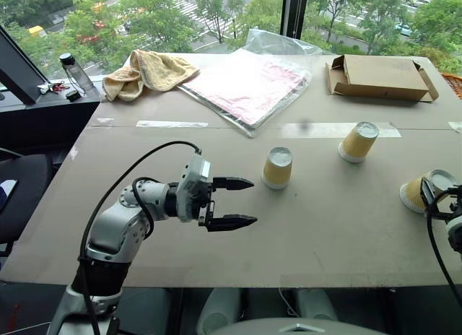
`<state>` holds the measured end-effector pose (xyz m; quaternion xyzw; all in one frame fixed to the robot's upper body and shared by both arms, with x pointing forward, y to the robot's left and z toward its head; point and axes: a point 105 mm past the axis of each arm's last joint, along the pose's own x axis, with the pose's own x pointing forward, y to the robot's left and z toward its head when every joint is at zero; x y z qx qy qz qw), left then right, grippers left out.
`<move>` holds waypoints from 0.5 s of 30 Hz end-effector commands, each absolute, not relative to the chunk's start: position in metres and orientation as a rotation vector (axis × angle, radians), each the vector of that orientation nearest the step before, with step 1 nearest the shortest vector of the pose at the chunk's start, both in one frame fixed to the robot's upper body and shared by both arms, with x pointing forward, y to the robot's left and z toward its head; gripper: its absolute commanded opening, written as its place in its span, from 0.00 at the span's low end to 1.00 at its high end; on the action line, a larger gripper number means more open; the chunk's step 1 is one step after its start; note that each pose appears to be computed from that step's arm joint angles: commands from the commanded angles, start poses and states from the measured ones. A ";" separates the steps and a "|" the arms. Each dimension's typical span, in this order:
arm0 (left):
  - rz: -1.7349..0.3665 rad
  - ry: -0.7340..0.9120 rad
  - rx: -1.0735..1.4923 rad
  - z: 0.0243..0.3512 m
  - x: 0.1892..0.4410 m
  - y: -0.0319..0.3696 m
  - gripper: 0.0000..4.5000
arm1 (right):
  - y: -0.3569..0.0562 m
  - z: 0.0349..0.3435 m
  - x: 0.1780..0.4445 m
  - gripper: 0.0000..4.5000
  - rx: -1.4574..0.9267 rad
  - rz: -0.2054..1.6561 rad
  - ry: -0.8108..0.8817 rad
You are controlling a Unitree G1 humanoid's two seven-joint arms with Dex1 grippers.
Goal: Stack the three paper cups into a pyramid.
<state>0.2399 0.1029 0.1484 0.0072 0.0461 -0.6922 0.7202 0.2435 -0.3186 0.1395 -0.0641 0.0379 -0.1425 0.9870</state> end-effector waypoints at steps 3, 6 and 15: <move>-1.561 0.050 0.009 0.163 0.227 0.094 1.00 | -0.338 0.136 0.253 1.00 -0.049 -0.356 0.113; -1.555 0.047 0.004 0.163 0.227 0.093 1.00 | -0.340 0.131 0.256 0.88 0.002 -0.351 0.127; -1.371 -0.074 -0.017 0.164 0.241 0.107 1.00 | -0.246 0.169 0.244 0.51 -0.088 0.232 0.029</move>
